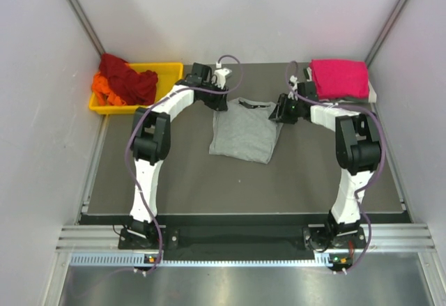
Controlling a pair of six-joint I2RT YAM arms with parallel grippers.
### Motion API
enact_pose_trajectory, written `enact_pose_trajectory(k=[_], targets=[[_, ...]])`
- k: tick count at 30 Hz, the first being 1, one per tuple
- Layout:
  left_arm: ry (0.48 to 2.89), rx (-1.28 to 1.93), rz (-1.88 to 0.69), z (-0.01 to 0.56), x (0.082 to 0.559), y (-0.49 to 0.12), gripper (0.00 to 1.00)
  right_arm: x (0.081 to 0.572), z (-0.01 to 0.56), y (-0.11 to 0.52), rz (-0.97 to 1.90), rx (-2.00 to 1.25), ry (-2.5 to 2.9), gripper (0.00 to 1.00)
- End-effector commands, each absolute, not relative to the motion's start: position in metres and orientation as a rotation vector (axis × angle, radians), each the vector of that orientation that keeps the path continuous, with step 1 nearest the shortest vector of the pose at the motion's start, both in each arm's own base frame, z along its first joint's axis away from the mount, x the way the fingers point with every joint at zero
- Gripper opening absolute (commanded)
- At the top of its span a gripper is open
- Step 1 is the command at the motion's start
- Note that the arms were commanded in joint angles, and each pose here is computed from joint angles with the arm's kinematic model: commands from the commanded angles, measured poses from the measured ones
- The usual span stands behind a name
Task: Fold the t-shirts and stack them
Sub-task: Fold the tshirt
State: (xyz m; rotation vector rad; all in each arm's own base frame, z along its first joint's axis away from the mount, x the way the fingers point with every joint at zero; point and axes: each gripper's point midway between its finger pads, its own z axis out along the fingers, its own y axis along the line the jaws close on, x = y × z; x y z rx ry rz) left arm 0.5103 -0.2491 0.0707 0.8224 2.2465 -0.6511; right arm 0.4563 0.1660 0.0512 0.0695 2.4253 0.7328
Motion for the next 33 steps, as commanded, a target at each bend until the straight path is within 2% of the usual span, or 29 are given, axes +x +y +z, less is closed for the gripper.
enact_pose_trajectory(k=[1,2,3,4,7,10,23,33], targets=[[2.181,0.818,-0.678,0.085,0.523,-0.261,0.3,0.462,0.068,0.185,0.783,0.0,2.389,0.4],[2.182,0.817,-0.687,0.085,0.521,-0.261,0.22,0.461,0.065,0.187,0.791,-0.002,2.394,0.35],[2.181,0.819,-0.694,0.086,0.52,-0.263,0.05,0.46,0.065,0.189,0.801,-0.009,2.39,0.29],[2.184,0.818,-0.701,0.085,0.519,-0.263,0.0,0.46,0.066,0.187,0.803,0.001,2.389,0.18],[2.168,0.829,-0.726,0.09,0.514,-0.265,0.0,0.46,0.068,0.183,0.778,0.015,2.386,0.03],[2.139,0.83,-0.72,0.103,0.515,-0.265,0.0,0.46,0.075,0.177,0.731,0.024,2.375,0.0],[2.036,0.804,-0.649,0.155,0.529,-0.265,0.0,0.466,0.13,0.151,0.607,0.082,2.221,0.0],[1.935,0.735,-0.558,0.176,0.576,-0.271,0.0,0.482,0.124,0.131,0.623,0.226,2.149,0.0]])
